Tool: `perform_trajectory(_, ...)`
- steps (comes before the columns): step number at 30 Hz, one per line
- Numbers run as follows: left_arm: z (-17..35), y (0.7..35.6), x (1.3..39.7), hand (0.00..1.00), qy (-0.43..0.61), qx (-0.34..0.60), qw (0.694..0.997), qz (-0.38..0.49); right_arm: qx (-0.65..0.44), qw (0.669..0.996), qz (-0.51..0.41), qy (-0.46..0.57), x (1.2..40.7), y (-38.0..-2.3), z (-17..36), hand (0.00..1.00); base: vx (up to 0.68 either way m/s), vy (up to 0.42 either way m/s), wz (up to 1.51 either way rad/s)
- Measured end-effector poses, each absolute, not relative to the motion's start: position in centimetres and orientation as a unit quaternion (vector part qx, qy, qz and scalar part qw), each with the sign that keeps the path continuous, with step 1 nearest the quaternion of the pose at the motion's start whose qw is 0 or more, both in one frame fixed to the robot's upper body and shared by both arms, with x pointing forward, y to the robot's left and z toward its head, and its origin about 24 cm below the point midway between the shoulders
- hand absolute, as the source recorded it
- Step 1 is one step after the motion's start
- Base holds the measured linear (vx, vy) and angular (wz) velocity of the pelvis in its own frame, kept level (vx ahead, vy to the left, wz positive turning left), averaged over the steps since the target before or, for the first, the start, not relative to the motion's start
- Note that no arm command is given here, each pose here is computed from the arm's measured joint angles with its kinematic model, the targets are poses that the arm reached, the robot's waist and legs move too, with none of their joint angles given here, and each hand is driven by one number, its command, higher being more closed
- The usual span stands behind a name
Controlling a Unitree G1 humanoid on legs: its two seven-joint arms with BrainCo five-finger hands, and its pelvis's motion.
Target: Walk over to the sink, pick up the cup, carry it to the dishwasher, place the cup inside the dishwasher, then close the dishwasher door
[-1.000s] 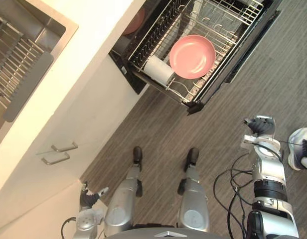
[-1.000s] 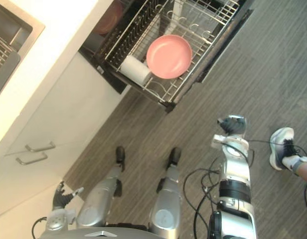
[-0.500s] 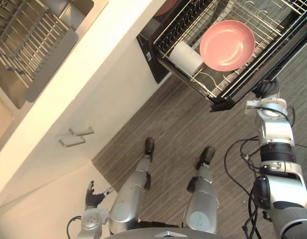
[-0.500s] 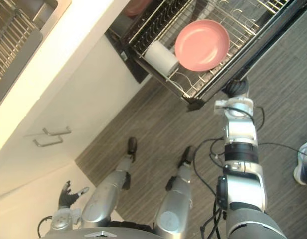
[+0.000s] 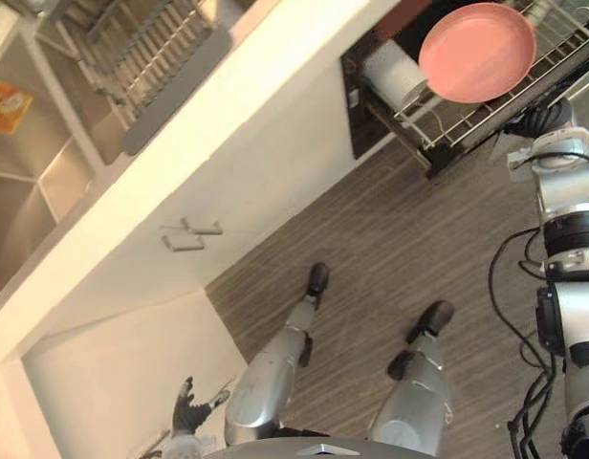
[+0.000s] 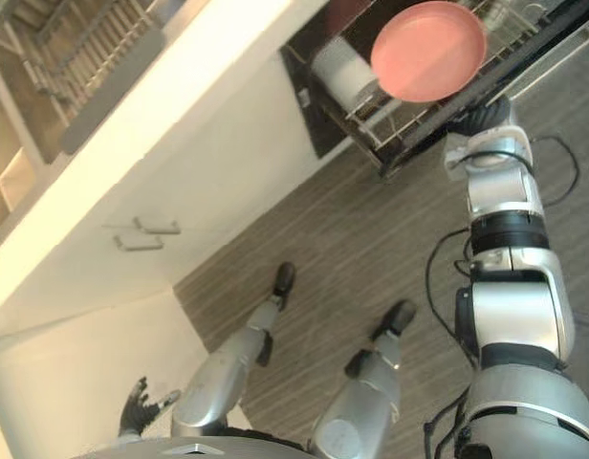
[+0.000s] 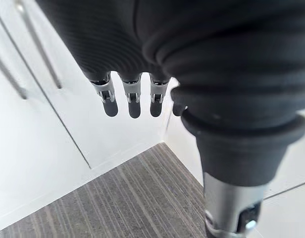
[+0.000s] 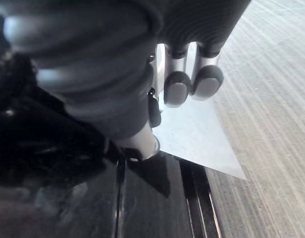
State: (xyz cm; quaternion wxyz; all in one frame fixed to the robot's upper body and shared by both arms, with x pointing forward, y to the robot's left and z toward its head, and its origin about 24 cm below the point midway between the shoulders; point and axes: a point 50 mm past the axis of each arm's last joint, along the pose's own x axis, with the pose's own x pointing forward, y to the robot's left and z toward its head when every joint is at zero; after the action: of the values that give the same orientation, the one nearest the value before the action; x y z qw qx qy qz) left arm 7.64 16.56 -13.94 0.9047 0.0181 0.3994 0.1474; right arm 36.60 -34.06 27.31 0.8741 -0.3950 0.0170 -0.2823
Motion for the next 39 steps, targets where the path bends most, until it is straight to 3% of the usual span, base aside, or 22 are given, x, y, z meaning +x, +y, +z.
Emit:
perform_trajectory(2,-14.0,16.6,6.9,0.0,0.4,0.012,0.906,0.141,-0.451,0.839,-0.304,0.015,36.4,-34.4,29.8,1.0,0.09,-0.077,0.73)
perform_trajectory(7,-14.0,16.5,5.9,0.0,0.398,-0.002,0.91,0.117,-0.513,0.788,-0.334,-0.065,35.6,-33.8,35.8,1.0,0.11,-0.085,0.56)
perform_trajectory(8,-14.0,16.5,5.4,0.0,0.399,-0.004,0.91,0.112,-0.536,0.764,-0.355,-0.058,35.1,-34.5,36.6,0.0,0.12,-0.087,0.42)
perform_trajectory(11,-14.2,16.4,4.6,0.0,0.404,-0.011,0.91,0.093,-0.594,0.716,-0.359,-0.073,34.3,-34.9,38.0,0.0,0.08,-0.109,0.14)
perform_trajectory(16,-14.2,16.3,4.4,0.0,0.392,-0.017,0.917,0.075,-0.626,0.698,-0.332,-0.103,34.6,-34.0,38.4,0.0,0.01,-0.102,0.03)
perform_trajectory(19,-14.1,16.3,4.4,0.0,0.385,-0.022,0.92,0.074,-0.618,0.708,-0.324,-0.111,34.6,-34.0,38.2,0.0,0.0,-0.115,0.05)
perform_trajectory(25,-14.4,16.6,4.7,0.0,0.389,-0.034,0.917,0.082,-0.385,0.876,-0.261,-0.128,35.1,-34.5,28.8,0.0,0.01,-0.12,-0.13)
perform_trajectory(27,-14.4,17.8,4.7,0.0,0.39,-0.039,0.913,0.116,-0.272,0.939,-0.193,-0.086,35.3,-32.4,20.0,0.0,-0.02,-0.155,-0.27)
perform_trajectory(28,-14.4,18.1,4.6,0.0,0.391,-0.04,0.911,0.126,-0.247,0.951,-0.179,-0.054,35.2,-31.9,17.3,0.0,-0.04,-0.148,-0.2)
perform_trajectory(30,-14.5,19.4,4.3,0.0,0.393,-0.044,0.903,0.169,-0.128,0.973,-0.169,0.094,31.8,-30.3,5.4,0.0,-0.03,-0.097,-0.27)
perform_trajectory(31,-14.5,19.7,4.2,0.0,0.394,-0.048,0.9,0.181,-0.1,0.971,-0.172,0.136,30.5,-29.7,2.4,0.0,-0.04,-0.069,-0.35)
perform_trajectory(33,-14.7,20.7,3.9,0.0,0.401,-0.062,0.887,0.218,-0.012,0.936,-0.205,0.286,23.6,-27.8,-6.8,0.0,-0.07,-0.046,-0.39)
perform_trajectory(36,-14.8,21.4,4.0,0.0,0.406,-0.071,0.878,0.241,0.023,0.882,-0.259,0.393,15.6,-25.8,-12.5,0.0,-0.08,-0.019,-0.43)
perform_trajectory(39,-14.9,21.6,5.0,0.0,0.407,-0.075,0.878,0.24,0.021,0.849,-0.291,0.441,11.5,-24.8,-14.3,0.0,-0.09,-0.031,-0.36)
